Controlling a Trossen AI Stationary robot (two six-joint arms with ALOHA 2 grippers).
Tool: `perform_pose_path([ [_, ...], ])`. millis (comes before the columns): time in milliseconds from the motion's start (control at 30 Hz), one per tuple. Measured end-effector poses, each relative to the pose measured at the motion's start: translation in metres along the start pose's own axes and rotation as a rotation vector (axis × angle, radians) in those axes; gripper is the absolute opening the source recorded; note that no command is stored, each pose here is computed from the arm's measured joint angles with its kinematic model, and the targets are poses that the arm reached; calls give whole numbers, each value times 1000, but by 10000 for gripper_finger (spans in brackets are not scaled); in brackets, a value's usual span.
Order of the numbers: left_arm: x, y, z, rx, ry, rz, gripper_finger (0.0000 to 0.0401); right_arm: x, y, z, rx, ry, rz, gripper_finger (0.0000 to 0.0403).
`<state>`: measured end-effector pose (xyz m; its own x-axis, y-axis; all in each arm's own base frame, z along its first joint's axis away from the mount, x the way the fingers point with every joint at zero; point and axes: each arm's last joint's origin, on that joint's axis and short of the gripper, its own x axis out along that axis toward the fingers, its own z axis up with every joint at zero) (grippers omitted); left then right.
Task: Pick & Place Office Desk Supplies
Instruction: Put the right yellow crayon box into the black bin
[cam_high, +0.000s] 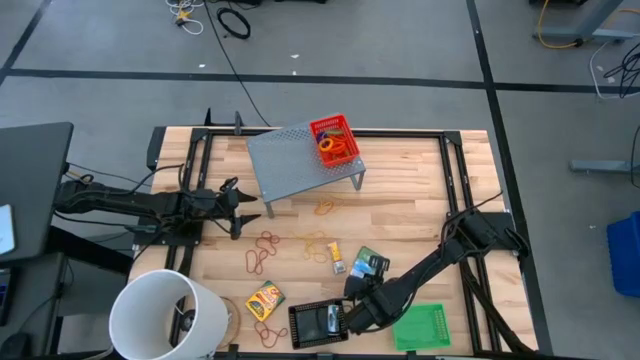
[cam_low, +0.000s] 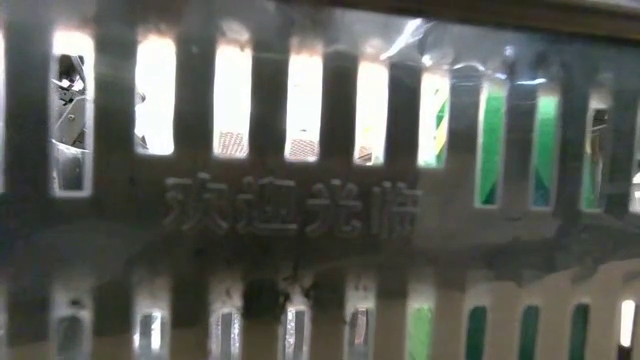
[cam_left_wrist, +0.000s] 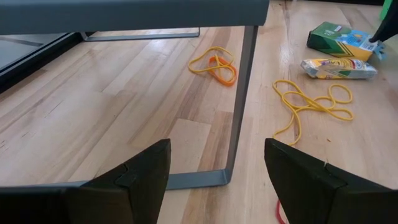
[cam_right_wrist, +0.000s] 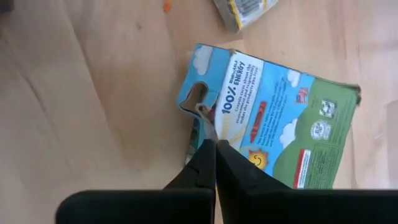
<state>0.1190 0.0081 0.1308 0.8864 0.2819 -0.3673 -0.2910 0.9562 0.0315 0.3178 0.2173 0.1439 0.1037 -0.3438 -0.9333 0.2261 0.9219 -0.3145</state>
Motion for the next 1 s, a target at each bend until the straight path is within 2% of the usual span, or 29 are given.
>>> perform_pose_path([
  [167,0,0,0,0,-1,0,262,-11,-1,5,-19,24,21,1],
  [467,0,0,0,0,-1,1,262,-49,-6,24,-58,11,74,1],
  [1000,0,0,0,0,-1,1,262,-95,-28,39,-113,-22,-3,0],
])
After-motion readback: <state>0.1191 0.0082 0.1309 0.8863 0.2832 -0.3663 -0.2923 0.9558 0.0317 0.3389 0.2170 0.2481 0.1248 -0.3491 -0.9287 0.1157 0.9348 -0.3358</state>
